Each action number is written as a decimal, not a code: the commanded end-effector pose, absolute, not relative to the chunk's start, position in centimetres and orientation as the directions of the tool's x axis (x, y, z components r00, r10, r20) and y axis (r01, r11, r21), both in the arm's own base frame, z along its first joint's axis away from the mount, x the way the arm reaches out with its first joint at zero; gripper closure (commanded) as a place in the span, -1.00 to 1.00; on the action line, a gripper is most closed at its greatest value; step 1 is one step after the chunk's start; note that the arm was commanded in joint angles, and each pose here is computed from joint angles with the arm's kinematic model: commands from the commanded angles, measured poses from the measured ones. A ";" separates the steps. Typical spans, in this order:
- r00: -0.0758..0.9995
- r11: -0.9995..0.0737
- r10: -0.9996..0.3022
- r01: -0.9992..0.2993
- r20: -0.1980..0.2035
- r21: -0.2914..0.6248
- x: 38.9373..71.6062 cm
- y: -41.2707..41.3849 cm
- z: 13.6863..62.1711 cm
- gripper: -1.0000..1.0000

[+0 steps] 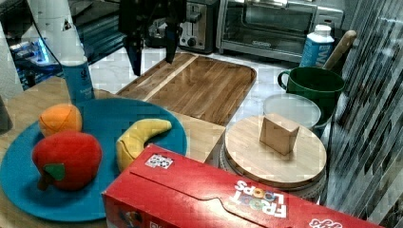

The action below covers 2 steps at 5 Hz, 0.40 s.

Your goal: Open the drawer.

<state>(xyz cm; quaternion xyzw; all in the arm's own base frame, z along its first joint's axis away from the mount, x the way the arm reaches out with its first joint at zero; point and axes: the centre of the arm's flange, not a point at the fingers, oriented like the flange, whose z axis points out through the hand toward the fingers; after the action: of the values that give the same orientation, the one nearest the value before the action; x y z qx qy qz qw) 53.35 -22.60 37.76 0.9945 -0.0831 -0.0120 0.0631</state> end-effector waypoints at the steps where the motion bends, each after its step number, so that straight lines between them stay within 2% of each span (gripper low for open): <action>1: 0.993 -0.990 -0.112 -0.115 0.041 0.080 55.1 -15.5 36.2 -1.00; 2: 0.991 -0.989 -0.129 -0.131 0.034 0.071 55.1 -14.5 35.6 -1.00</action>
<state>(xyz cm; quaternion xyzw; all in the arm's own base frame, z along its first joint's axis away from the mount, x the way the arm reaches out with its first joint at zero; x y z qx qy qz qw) 54.12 -20.97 36.50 0.9950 -0.0814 0.0230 0.0532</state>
